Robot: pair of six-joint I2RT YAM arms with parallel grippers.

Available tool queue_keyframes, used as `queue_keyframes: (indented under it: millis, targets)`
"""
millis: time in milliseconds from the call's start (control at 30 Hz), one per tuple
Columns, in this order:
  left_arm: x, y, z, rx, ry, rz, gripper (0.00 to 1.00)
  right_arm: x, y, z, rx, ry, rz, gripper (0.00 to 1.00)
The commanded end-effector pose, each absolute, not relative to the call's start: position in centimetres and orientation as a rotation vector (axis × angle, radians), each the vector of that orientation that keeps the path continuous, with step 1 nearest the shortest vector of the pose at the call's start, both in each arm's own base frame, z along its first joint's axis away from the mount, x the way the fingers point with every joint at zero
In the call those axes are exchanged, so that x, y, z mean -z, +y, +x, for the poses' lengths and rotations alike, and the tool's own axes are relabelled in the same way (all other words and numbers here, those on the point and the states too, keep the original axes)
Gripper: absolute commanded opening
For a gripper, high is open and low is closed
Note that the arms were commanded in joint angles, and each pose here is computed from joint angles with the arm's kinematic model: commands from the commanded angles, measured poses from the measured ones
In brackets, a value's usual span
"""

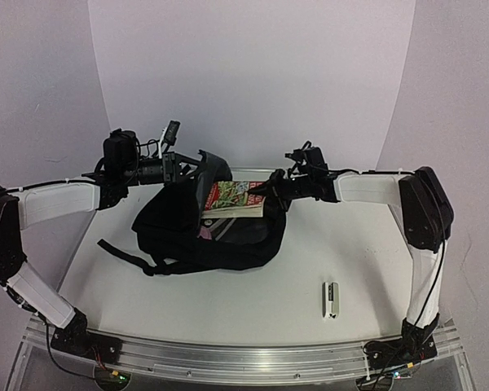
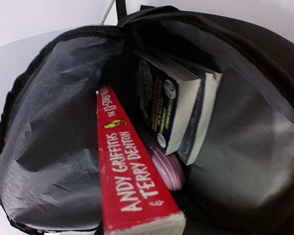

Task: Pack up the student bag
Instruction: Place the book in the student bag.

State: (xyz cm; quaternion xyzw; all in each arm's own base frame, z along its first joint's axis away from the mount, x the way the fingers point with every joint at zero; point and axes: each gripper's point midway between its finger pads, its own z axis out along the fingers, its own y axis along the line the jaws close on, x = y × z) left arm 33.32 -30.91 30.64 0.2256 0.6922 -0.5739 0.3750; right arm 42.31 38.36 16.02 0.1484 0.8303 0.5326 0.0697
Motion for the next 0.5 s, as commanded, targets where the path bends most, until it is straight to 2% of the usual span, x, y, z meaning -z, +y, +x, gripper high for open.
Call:
queue_keyframes:
  millis: [0,167,300,367,467]
  targets:
    - [-32.7,-31.0,32.2,1.456,1.692,0.649,0.0,-19.0,41.6,44.6,-1.673,2.318,0.383,0.0]
    - [-32.6,-31.1,32.3,1.46,1.693,0.649,0.0,-15.7,43.4,45.5,-1.583,2.319,0.469,0.0]
    - [-32.4,-31.2,32.3,1.465,1.695,0.653,0.0,-15.3,44.9,46.9,-1.54,2.251,0.519,0.0]
    - [-32.3,-31.3,32.2,1.478,1.697,0.66,0.0,-15.9,46.1,47.5,-1.561,2.217,0.503,0.06]
    - [-31.9,-31.5,32.1,1.497,1.705,0.662,0.0,-14.9,47.8,47.9,-1.575,2.214,0.51,0.1]
